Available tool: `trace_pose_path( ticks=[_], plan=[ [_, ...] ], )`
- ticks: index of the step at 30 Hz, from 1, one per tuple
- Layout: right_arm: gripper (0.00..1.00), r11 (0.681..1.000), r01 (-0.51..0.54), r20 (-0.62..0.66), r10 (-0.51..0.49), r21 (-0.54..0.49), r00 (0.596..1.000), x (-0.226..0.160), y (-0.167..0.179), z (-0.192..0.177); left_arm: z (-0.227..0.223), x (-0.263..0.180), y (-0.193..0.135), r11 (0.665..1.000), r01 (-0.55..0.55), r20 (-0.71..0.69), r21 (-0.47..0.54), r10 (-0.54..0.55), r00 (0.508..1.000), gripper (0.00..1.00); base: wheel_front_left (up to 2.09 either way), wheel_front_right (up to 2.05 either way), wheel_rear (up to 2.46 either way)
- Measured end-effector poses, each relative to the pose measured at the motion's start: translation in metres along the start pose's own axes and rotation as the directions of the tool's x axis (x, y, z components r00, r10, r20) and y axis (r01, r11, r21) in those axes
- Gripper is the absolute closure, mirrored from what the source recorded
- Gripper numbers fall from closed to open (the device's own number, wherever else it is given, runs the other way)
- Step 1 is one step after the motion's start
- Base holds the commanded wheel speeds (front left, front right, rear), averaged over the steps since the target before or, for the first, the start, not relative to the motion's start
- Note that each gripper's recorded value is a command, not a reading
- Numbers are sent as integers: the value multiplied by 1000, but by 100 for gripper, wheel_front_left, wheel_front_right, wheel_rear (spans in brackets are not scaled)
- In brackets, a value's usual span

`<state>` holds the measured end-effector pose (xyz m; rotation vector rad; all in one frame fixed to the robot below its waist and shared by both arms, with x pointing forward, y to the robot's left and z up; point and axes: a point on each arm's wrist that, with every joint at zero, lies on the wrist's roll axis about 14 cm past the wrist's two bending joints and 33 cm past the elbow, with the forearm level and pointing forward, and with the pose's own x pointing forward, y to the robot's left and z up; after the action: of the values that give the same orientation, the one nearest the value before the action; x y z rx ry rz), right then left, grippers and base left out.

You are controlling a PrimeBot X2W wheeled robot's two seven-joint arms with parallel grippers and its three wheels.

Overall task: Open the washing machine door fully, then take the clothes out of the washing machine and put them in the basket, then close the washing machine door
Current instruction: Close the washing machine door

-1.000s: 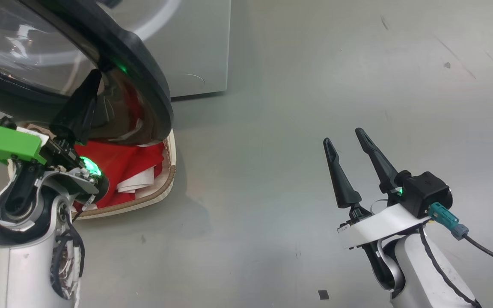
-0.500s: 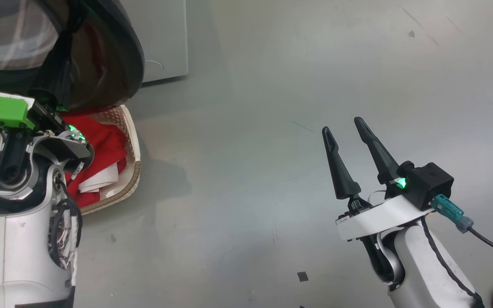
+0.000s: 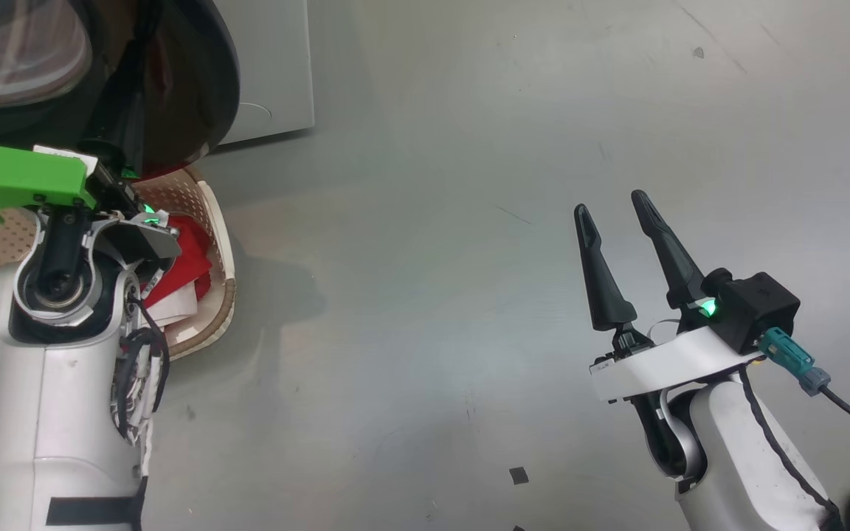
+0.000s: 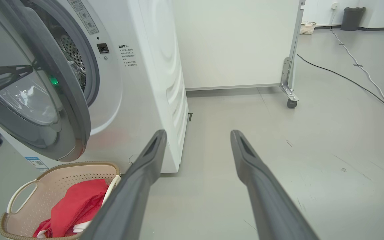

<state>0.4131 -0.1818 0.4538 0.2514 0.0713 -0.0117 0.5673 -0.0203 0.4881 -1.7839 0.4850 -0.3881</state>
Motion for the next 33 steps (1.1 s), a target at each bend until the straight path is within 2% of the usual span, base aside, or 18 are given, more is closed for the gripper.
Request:
trace_pose_path(
  ticks=[5,8,11,15,17,20,26,30,33],
  plan=[
    [0,1000,-12,17,12,-3,1000,2,4,5,-7,-6,-2,997,5,-19,74,-4,1000,100,0,0,0],
    [0,1000,-23,32,23,-7,999,4,7,10,-12,-12,2,979,-13,-38,202,21,999,100,0,0,0],
    [0,999,-31,51,31,-11,998,5,9,16,-2,-28,12,919,-44,-25,392,59,998,100,0,0,0],
    [0,999,-36,70,37,-17,997,6,11,22,13,-50,18,833,-87,27,546,87,996,100,0,0,0],
    [0,999,-43,79,44,-21,996,6,13,25,20,-60,14,762,-92,43,642,83,996,100,0,0,0],
    [0,998,-52,90,54,-27,994,6,16,29,34,-75,5,628,-106,82,771,67,994,100,0,0,0],
    [0,996,-83,99,87,-42,991,3,24,33,47,-104,-13,418,-125,135,900,7,991,100,0,0,0],
    [0,993,-114,106,118,-41,987,1,34,35,58,-126,-27,290,-155,177,944,-51,983,100,0,0,0],
    [0,989,-144,115,148,-40,982,1,44,38,67,-144,-33,220,-205,227,954,-81,971,100,0,0,0]
  ],
)
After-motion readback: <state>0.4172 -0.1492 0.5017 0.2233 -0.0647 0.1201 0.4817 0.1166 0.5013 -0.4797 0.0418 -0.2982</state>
